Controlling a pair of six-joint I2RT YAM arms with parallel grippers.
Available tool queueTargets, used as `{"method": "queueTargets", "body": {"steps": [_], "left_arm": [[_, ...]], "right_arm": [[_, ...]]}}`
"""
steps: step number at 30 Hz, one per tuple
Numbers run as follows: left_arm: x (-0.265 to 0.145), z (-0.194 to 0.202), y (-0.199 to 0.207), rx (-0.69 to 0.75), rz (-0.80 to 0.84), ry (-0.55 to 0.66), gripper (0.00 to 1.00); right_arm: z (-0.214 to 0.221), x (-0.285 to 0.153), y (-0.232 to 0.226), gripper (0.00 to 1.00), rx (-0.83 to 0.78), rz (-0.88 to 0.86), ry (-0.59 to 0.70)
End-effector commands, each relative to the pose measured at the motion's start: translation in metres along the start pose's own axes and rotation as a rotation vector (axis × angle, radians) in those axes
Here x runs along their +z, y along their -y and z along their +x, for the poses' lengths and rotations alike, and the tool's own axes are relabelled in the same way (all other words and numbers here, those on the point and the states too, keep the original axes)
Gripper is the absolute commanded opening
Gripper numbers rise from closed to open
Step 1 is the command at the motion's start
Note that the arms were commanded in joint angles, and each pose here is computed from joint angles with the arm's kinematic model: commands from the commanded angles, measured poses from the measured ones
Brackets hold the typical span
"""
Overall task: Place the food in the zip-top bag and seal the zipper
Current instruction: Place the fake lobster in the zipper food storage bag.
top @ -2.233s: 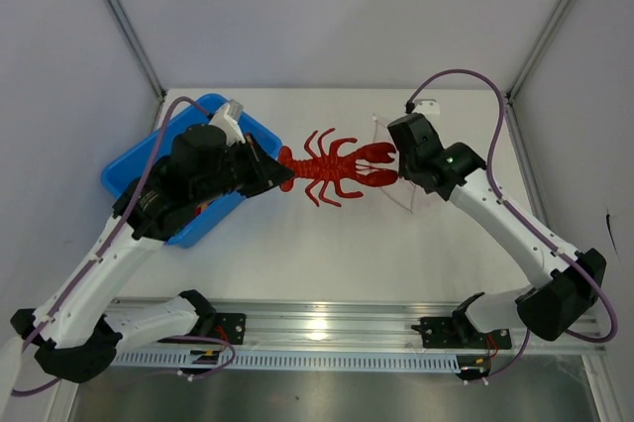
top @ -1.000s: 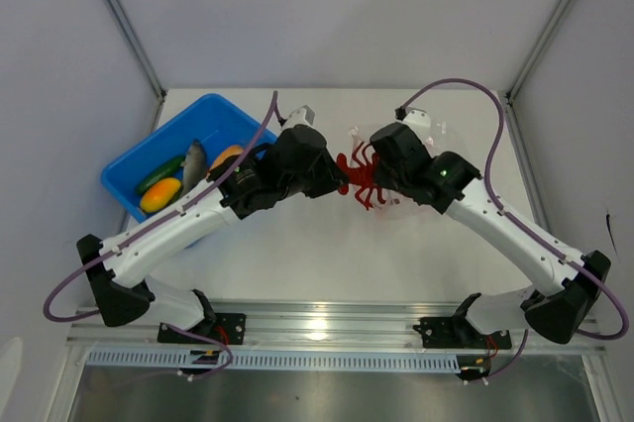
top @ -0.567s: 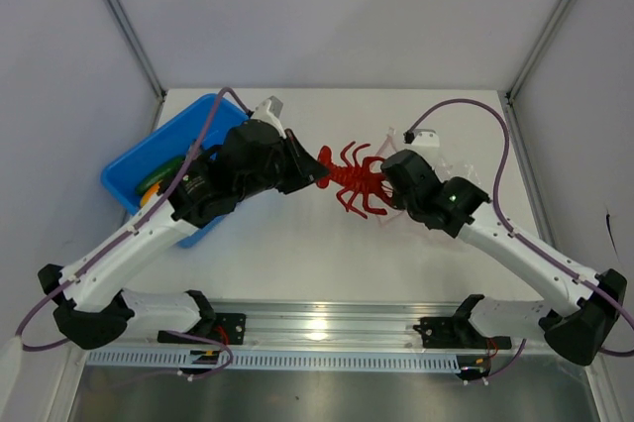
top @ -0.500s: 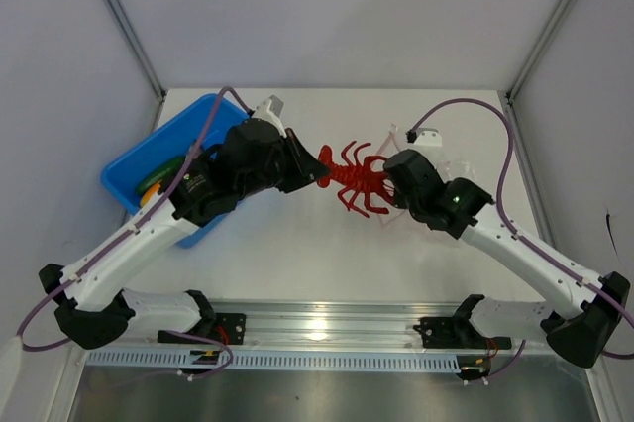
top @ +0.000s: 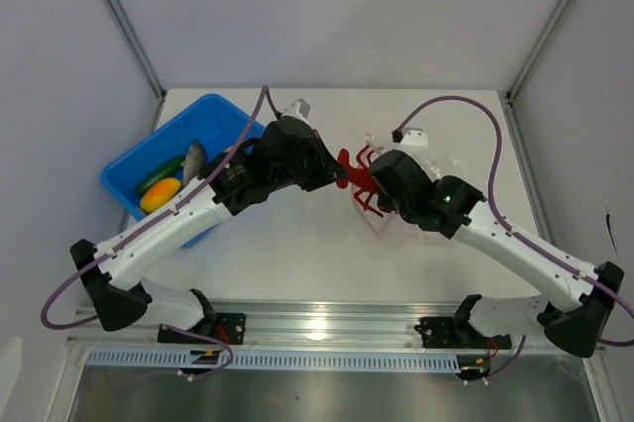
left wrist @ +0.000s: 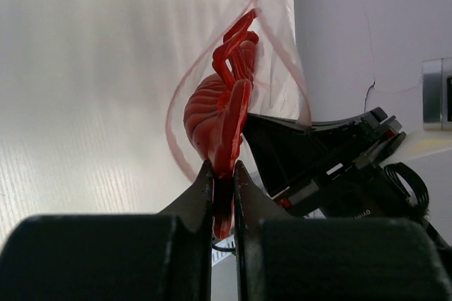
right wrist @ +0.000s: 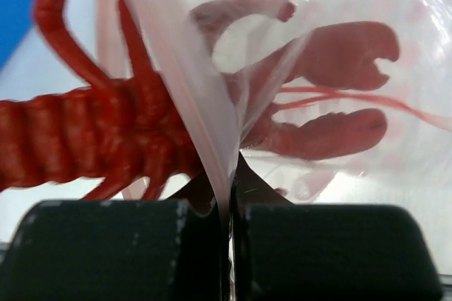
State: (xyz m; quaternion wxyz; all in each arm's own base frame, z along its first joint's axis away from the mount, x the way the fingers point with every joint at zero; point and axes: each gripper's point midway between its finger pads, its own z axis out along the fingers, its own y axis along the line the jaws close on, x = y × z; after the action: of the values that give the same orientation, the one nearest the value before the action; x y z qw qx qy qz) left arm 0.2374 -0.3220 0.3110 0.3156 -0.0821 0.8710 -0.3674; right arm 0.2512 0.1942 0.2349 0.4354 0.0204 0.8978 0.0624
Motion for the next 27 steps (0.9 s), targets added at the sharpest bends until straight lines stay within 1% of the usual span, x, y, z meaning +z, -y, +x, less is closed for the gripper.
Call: {"method": "queueTargets", "body": {"steps": [1, 5, 10, 12, 16, 18, 21, 22, 23, 24, 25, 26, 27], "left_arm": [[-0.009, -0.019, 0.040, -0.047, 0.122, 0.081, 0.01], [0.000, -0.016, 0.041, -0.059, 0.111, 0.077, 0.01], [0.004, -0.005, 0.052, -0.028, 0.115, 0.057, 0.01], [0.006, 0.001, 0.054, -0.018, 0.118, 0.047, 0.01], [0.010, 0.009, 0.057, 0.017, 0.113, 0.033, 0.01], [0.015, 0.012, 0.058, 0.040, 0.108, 0.015, 0.00], [0.022, 0.017, 0.059, 0.088, 0.100, -0.017, 0.00], [0.024, 0.019, 0.057, 0.100, 0.098, -0.022, 0.00], [0.027, 0.023, 0.049, 0.130, 0.084, -0.029, 0.06], [0.019, 0.018, 0.054, 0.132, 0.120, -0.006, 0.18], [0.015, 0.016, 0.054, 0.149, 0.134, 0.007, 0.37], [0.018, 0.024, 0.038, 0.165, 0.112, -0.002, 0.71], [-0.001, 0.012, 0.046, 0.161, 0.161, 0.049, 0.85]], "right_arm": [[-0.022, -0.016, -0.021, 0.00, 0.114, -0.073, 0.033], [-0.028, -0.021, -0.031, 0.00, 0.139, -0.102, 0.016], [-0.044, -0.024, -0.036, 0.00, 0.173, -0.100, 0.038], [-0.048, -0.021, -0.039, 0.00, 0.180, -0.100, 0.027], [-0.060, -0.023, -0.047, 0.00, 0.179, -0.124, 0.018], [-0.070, -0.030, -0.054, 0.00, 0.197, -0.165, 0.022], [-0.086, -0.034, -0.050, 0.00, 0.216, -0.176, 0.038], [-0.090, -0.033, -0.042, 0.00, 0.221, -0.158, 0.042], [-0.093, -0.033, -0.038, 0.00, 0.219, -0.149, 0.045], [-0.095, -0.034, -0.033, 0.00, 0.222, -0.142, 0.050], [-0.099, -0.036, -0.025, 0.00, 0.233, -0.135, 0.063], [-0.099, -0.036, -0.020, 0.00, 0.221, -0.130, 0.067], [-0.092, -0.033, -0.015, 0.00, 0.206, -0.120, 0.056]]}}
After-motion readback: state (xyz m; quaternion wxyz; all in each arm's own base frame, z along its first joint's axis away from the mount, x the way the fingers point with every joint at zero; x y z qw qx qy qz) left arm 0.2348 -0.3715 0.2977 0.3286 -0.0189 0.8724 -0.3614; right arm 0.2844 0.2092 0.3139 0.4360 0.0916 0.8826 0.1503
